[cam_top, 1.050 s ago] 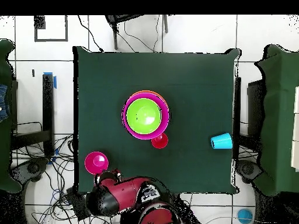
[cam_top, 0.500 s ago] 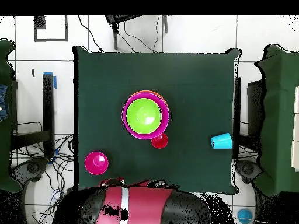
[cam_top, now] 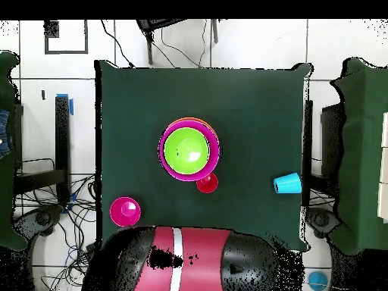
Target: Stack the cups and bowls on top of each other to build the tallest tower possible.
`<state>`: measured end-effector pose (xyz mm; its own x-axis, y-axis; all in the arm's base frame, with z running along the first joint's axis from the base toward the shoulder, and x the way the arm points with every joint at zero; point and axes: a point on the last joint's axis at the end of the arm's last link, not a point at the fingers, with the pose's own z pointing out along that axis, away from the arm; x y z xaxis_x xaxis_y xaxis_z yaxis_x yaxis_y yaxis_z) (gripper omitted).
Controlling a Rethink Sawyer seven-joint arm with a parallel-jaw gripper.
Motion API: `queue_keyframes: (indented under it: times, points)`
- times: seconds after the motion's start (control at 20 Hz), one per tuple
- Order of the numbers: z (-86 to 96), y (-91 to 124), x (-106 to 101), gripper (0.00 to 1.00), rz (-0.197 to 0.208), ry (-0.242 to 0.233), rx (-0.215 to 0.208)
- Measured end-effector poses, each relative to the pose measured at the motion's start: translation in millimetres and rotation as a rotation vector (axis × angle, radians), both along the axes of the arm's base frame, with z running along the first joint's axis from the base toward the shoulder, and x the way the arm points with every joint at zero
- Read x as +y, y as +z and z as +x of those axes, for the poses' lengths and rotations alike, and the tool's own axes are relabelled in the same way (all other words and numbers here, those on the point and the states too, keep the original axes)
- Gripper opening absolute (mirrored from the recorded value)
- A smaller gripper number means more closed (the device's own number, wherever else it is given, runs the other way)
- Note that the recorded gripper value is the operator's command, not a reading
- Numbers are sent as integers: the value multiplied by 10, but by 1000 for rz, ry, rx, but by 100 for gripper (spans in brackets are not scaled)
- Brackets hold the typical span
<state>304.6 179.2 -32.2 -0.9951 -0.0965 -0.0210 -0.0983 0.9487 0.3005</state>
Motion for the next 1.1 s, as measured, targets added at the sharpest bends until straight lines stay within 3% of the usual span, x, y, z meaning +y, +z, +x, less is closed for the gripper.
queue_keyframes:
  times: [0.45, 0.6, 1.1]
  points:
    - [104, 46, 98, 100, 37, -2, -22]
    - [215, 88, 100, 100, 57, -18, -39]
    - [530, 199, -131, 100, 111, -89, -75]
